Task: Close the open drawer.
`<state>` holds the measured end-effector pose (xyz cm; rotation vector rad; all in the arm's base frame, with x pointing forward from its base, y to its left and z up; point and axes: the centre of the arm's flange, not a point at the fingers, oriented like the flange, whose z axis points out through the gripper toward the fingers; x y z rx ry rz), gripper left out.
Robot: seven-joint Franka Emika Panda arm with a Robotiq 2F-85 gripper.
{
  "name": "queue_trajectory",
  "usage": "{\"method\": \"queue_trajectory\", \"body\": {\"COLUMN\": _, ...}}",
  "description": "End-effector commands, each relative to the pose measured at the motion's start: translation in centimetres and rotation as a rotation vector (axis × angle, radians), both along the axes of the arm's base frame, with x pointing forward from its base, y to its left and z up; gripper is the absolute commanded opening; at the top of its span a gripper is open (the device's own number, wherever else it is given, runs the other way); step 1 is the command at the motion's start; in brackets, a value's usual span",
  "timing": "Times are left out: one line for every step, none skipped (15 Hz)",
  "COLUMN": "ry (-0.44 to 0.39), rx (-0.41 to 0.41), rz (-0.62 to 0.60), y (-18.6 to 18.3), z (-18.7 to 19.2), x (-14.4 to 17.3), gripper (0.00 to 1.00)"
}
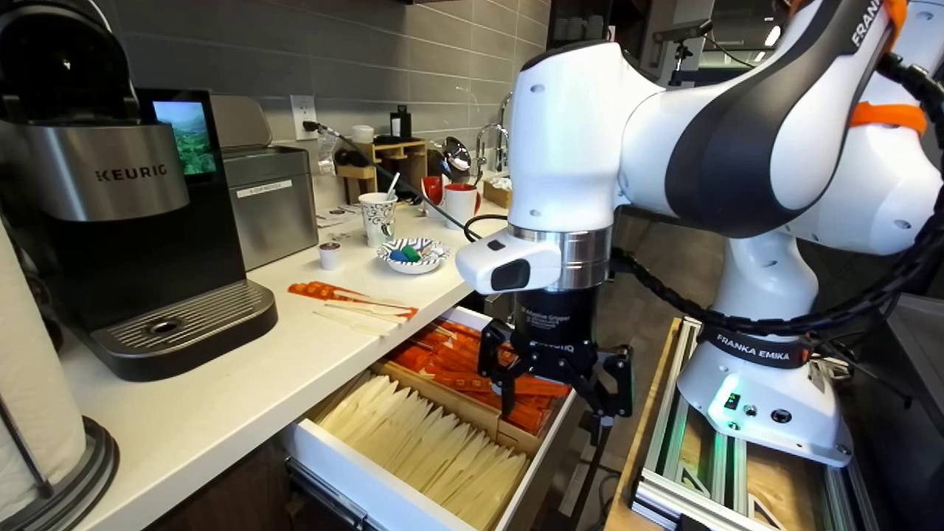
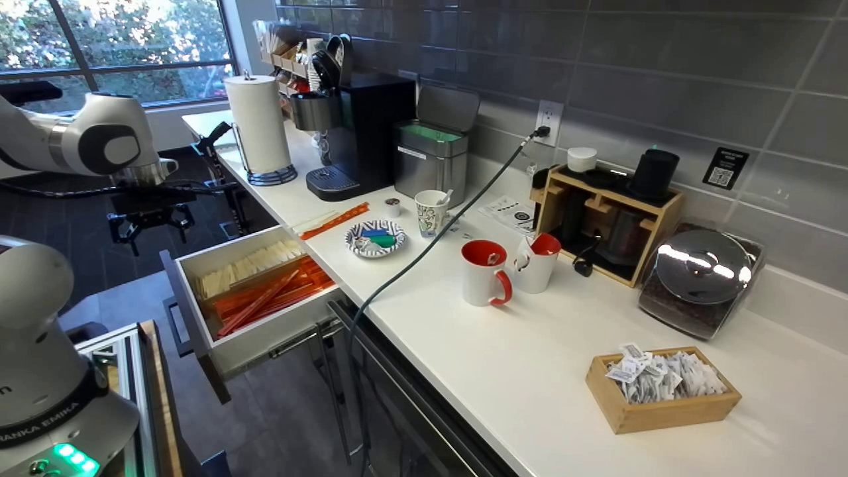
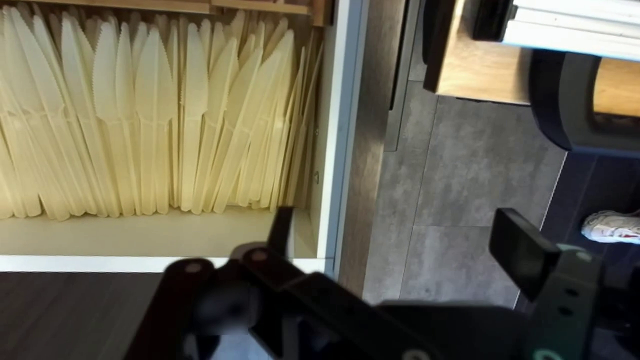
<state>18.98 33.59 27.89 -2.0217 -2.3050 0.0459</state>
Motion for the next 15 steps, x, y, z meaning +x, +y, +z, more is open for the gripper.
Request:
{"method": "queue_trajectory", "body": {"ry": 0.008, "rx": 0.02, "rz": -0.001, "y": 0.0, "z": -3.8, "x": 1.0, "gripper": 1.0}}
{"method": "queue_trajectory", "body": {"ry": 0.012, "rx": 0.023, "rz": -0.003, "y": -0.1, "z": -4.5, "x": 1.1, "gripper": 1.0}}
{"method": "queue_trajectory", "body": {"ry": 0.023, "rx": 0.023, "rz": -0.003, "y": -0.2, "z": -5.3, "x": 1.2, "gripper": 1.0}}
{"method": "queue_trajectory", "body": {"ry": 0.041, "rx": 0.019, "rz": -0.007, "y": -0.5, "z": -5.8, "x": 1.2, "gripper": 1.0}}
{"method": "queue_trajectory", "body": {"ry": 0.06, "rx": 0.01, "rz": -0.014, "y": -0.8, "z": -6.4, "x": 1.0, "gripper": 1.0}}
{"method": "queue_trajectory", "body": {"ry": 0.086, "rx": -0.004, "rz": -0.019, "y": -1.2, "z": -6.9, "x": 0.8, "gripper": 1.0}}
{"method": "queue_trajectory", "body": {"ry": 0.103, "rx": -0.008, "rz": -0.02, "y": -1.5, "z": -7.3, "x": 0.6, "gripper": 1.0}}
{"method": "queue_trajectory", "body": {"ry": 0.114, "rx": -0.009, "rz": -0.018, "y": -1.7, "z": -7.6, "x": 0.3, "gripper": 1.0}}
{"method": "queue_trajectory", "body": {"ry": 0.11, "rx": 0.002, "rz": -0.013, "y": -1.7, "z": -7.9, "x": 0.1, "gripper": 1.0}}
{"method": "queue_trajectory", "body": {"ry": 0.113, "rx": 0.017, "rz": -0.006, "y": -1.6, "z": -8.2, "x": 0.0, "gripper": 1.0}}
{"method": "queue_trajectory", "body": {"ry": 0.111, "rx": 0.026, "rz": 0.0, "y": -1.5, "z": -8.5, "x": -0.1, "gripper": 1.0}}
{"method": "queue_trajectory", "body": {"ry": 0.114, "rx": 0.033, "rz": 0.004, "y": -1.4, "z": -8.7, "x": -0.2, "gripper": 1.0}}
{"method": "queue_trajectory", "body": {"ry": 0.117, "rx": 0.035, "rz": 0.011, "y": -1.3, "z": -9.0, "x": -0.4, "gripper": 1.0}}
{"method": "queue_trajectory", "body": {"ry": 0.121, "rx": 0.034, "rz": 0.014, "y": -1.3, "z": -9.3, "x": -0.6, "gripper": 1.0}}
{"method": "queue_trajectory", "body": {"ry": 0.12, "rx": 0.037, "rz": 0.016, "y": -1.3, "z": -9.6, "x": -0.7, "gripper": 1.0}}
